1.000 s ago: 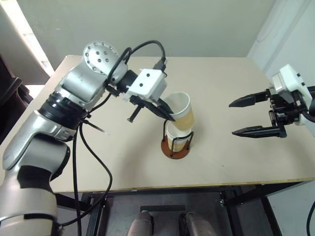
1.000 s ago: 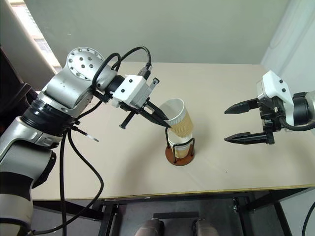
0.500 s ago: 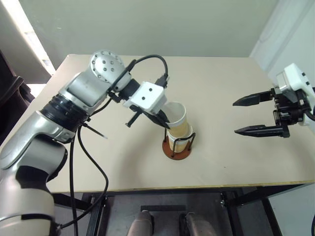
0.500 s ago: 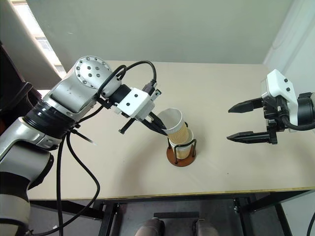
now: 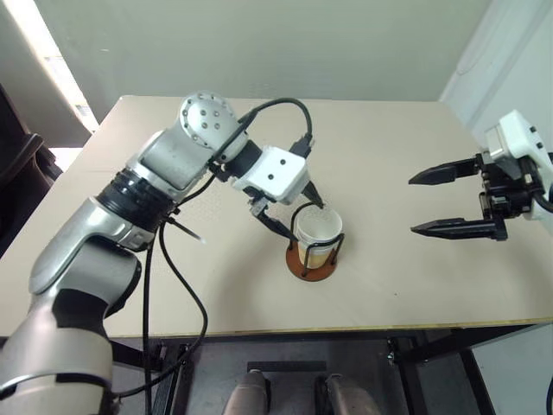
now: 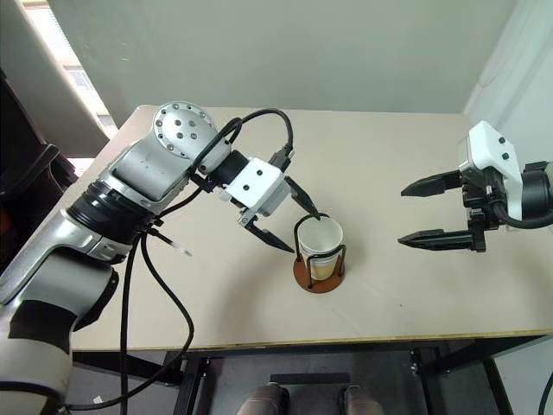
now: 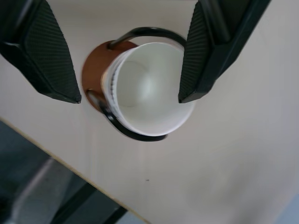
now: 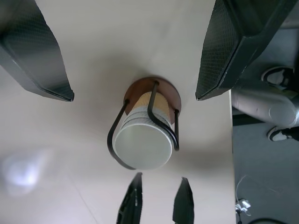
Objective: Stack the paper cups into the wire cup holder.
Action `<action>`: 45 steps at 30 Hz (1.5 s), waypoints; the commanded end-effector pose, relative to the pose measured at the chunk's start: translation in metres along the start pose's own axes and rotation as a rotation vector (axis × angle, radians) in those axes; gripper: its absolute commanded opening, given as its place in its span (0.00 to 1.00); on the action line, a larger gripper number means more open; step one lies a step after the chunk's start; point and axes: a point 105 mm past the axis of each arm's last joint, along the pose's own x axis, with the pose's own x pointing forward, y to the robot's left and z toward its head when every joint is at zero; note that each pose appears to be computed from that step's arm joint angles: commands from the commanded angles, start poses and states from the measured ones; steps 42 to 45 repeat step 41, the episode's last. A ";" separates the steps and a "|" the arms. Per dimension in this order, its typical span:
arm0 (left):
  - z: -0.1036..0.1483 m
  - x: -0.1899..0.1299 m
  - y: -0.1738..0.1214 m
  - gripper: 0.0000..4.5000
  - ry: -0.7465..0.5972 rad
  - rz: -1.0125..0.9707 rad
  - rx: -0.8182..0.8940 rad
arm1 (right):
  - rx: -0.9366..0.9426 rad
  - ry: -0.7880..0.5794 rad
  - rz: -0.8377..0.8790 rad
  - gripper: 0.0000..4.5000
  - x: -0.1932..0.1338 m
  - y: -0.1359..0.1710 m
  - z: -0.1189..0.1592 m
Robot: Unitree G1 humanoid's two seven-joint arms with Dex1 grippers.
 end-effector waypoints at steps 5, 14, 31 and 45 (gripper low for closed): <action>-0.020 -0.052 -0.032 0.75 -0.019 0.201 -0.264 | -0.023 -0.040 0.050 0.97 0.011 -0.011 -0.001; -0.061 -0.111 -0.126 0.75 -0.014 0.489 -0.759 | 0.092 -0.082 0.036 0.97 0.000 -0.040 -0.027; -0.088 -0.135 -0.179 0.75 -0.037 0.674 -1.002 | 0.158 -0.113 0.028 0.97 -0.002 -0.057 -0.046; -0.096 -0.136 -0.177 0.75 0.019 0.685 -0.997 | 0.163 -0.123 0.024 0.97 0.003 -0.059 -0.047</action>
